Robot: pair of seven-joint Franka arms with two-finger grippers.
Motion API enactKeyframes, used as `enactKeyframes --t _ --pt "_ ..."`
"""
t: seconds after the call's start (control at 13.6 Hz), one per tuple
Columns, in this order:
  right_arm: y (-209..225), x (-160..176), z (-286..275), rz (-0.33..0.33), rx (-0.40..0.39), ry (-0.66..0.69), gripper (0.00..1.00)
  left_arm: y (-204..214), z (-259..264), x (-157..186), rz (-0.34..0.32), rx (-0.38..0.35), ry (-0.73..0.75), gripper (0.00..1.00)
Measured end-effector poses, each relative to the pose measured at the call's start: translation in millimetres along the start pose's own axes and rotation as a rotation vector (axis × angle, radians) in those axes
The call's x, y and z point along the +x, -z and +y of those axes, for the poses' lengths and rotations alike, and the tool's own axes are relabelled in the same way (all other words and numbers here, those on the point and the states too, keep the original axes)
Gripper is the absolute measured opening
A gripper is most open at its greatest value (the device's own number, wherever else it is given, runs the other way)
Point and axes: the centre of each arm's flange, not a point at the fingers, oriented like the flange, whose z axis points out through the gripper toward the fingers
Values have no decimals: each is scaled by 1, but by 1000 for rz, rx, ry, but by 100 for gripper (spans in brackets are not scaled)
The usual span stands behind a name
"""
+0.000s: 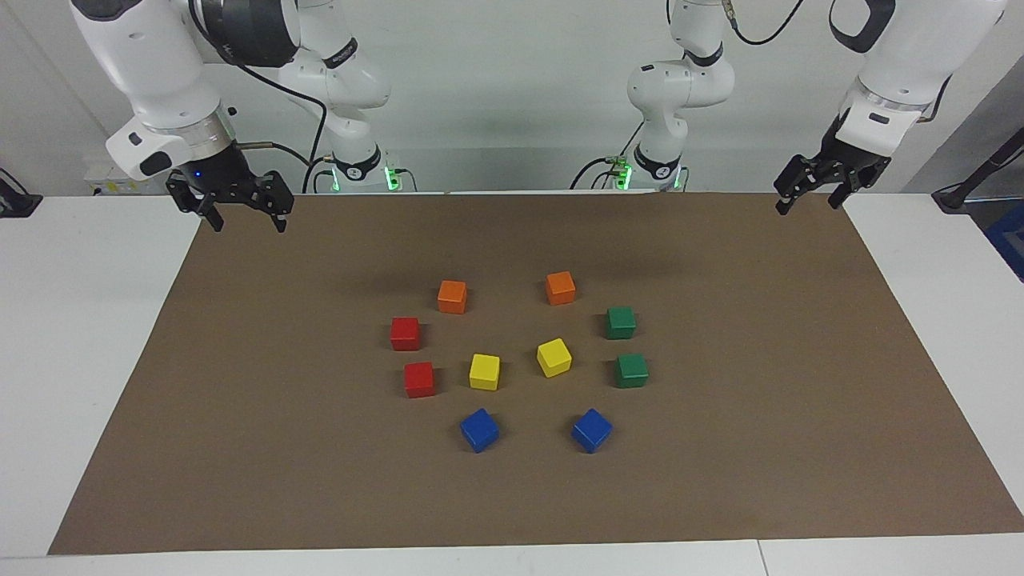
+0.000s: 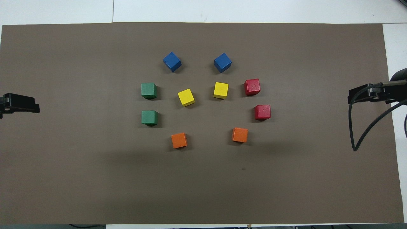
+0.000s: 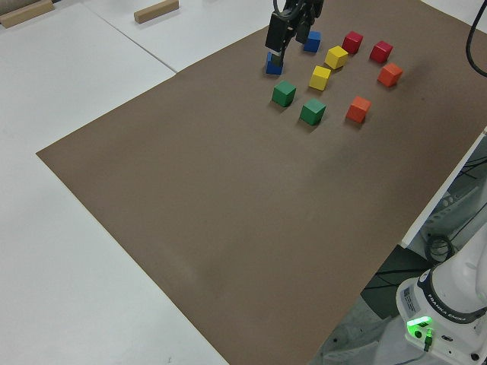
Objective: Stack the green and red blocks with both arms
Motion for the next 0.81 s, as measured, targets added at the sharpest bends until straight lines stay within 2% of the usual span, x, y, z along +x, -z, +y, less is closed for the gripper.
enactKeyframes --t 0.81 --pt "-1 0 -1 -2 5 0 100 0 -3 1 8 -1 -54 100"
